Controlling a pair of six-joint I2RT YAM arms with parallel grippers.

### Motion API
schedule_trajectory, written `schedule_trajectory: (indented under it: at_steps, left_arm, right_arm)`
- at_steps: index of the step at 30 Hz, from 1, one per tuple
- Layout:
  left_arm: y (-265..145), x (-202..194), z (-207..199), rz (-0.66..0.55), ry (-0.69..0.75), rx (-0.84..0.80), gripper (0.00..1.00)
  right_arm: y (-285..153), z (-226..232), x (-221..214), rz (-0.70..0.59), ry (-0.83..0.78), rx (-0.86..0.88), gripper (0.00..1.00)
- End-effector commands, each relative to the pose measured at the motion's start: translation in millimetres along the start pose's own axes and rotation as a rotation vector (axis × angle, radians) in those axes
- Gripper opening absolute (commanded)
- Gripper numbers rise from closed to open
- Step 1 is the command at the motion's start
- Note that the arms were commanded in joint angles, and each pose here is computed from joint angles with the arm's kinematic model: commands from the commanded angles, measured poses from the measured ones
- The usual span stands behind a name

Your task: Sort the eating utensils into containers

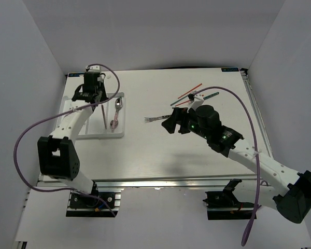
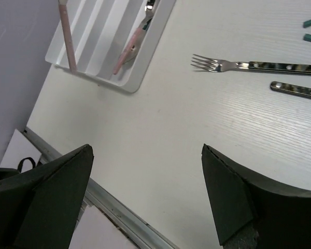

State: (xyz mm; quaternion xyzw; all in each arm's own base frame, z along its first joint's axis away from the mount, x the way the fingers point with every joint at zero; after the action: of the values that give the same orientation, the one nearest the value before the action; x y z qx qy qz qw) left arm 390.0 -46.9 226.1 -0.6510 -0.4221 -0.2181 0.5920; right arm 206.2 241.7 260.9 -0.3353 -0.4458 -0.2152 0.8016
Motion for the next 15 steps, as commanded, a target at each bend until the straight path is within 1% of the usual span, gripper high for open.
schedule_trajectory:
  at_steps: [1,2,3,4,6,7,9,11,15]
  left_arm:
    - [23.4,4.7,29.2,0.053,0.175,0.183,0.0]
    - [34.3,5.1,34.0,0.069,0.183,0.177,0.0]
    - [42.7,12.4,32.5,0.058,0.185,0.177,0.0]
    - [60.6,3.9,35.9,0.094,0.199,0.193,0.0]
    - [74.0,3.3,35.4,0.103,0.217,0.187,0.0]
    - [85.1,1.6,36.2,0.11,0.22,0.198,0.0]
    - [93.3,0.0,37.5,0.107,0.225,0.218,0.0]
    - [100.9,-0.2,40.1,0.104,0.258,0.227,0.0]
    - [105.5,-1.3,39.8,0.106,0.26,0.221,0.0]
  right_arm:
    - [-11.1,-14.3,-6.7,0.034,-0.046,-0.071,0.89]
    - [-14.5,-14.3,-6.5,0.034,-0.053,-0.071,0.89]
    - [-19.6,-15.1,-6.4,0.033,-0.067,-0.071,0.89]
    - [-23.0,-18.0,-10.1,0.049,-0.071,-0.085,0.89]
    - [-33.0,-19.9,-10.4,0.035,-0.089,-0.093,0.89]
    - [-35.8,-24.7,-16.0,0.048,-0.094,-0.115,0.89]
    - [-44.9,-27.6,-16.3,0.03,-0.104,-0.127,0.89]
    - [-49.8,-32.6,-22.3,0.037,-0.109,-0.149,0.89]
    - [-57.9,-34.7,-22.9,0.026,-0.121,-0.157,0.89]
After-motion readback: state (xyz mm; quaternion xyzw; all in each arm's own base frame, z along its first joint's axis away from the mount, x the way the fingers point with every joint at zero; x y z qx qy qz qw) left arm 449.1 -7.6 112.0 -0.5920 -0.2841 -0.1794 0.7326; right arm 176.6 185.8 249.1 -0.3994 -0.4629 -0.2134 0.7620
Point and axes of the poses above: each gripper's point midway between its finger pads, its own y axis out along the fingers, its own z axis along the line the jaws close on, x = y × z, the point moved 6 cm from there along -y, back along the fingers, and after that the axes turned 9 degrees about -y, right-handed, at the moved point
